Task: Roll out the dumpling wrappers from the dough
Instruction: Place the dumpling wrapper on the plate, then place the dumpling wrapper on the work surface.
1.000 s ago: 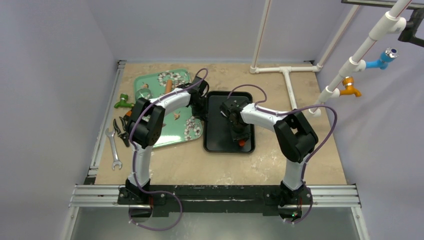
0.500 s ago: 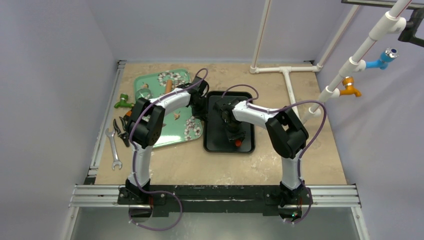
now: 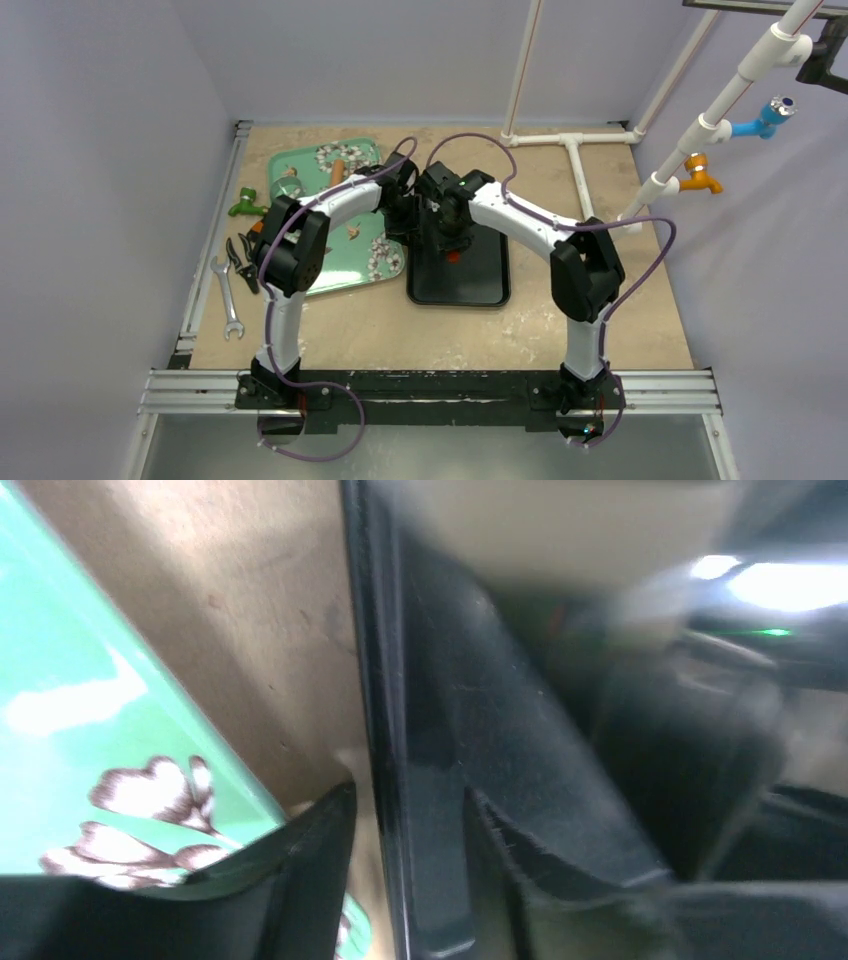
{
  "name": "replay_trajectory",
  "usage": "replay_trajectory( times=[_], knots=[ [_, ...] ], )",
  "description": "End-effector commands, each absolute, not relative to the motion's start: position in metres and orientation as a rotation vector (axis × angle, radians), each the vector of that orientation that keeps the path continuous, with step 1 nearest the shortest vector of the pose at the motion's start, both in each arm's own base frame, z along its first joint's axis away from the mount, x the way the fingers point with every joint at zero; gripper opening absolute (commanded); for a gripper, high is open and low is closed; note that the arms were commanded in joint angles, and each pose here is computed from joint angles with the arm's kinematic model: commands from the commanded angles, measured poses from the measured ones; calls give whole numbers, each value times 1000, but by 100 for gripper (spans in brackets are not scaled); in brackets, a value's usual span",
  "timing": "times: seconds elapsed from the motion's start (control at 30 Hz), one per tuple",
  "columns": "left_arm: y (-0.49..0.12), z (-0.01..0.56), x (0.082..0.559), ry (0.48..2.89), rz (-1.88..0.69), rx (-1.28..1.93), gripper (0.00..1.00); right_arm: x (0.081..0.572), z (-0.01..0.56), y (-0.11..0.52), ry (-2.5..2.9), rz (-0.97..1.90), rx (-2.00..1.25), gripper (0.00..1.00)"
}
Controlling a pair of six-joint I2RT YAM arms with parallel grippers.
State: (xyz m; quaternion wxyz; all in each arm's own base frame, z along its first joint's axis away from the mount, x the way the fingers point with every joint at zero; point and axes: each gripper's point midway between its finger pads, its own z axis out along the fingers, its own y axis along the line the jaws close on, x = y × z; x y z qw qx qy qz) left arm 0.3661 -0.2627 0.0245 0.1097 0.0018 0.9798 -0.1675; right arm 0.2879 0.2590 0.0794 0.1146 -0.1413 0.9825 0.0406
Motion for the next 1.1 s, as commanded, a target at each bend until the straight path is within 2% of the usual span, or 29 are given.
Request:
replay_trajectory(
  times=[0.0,0.13,0.47,0.7,0.87,1.07],
  knots=[
    [-265,55,368,2861,-549,48,52,299,132,273,2759,228,-394,0],
    [-272,81,373,2824,-601,83,60,295,138,249,2779,70,-341,0],
    [-241,161,374,2695,-576,268,61,304,194,254,2600,218,-268,0],
    [-195,193,374,2618,-453,261,61,308,187,279,2584,341,-332,0],
    [-124,236,387,2542,-329,101,61,303,198,340,2520,625,-428,0],
    [-40,263,381,2433,-31,16,66,274,172,431,2523,911,-658,0]
  ],
)
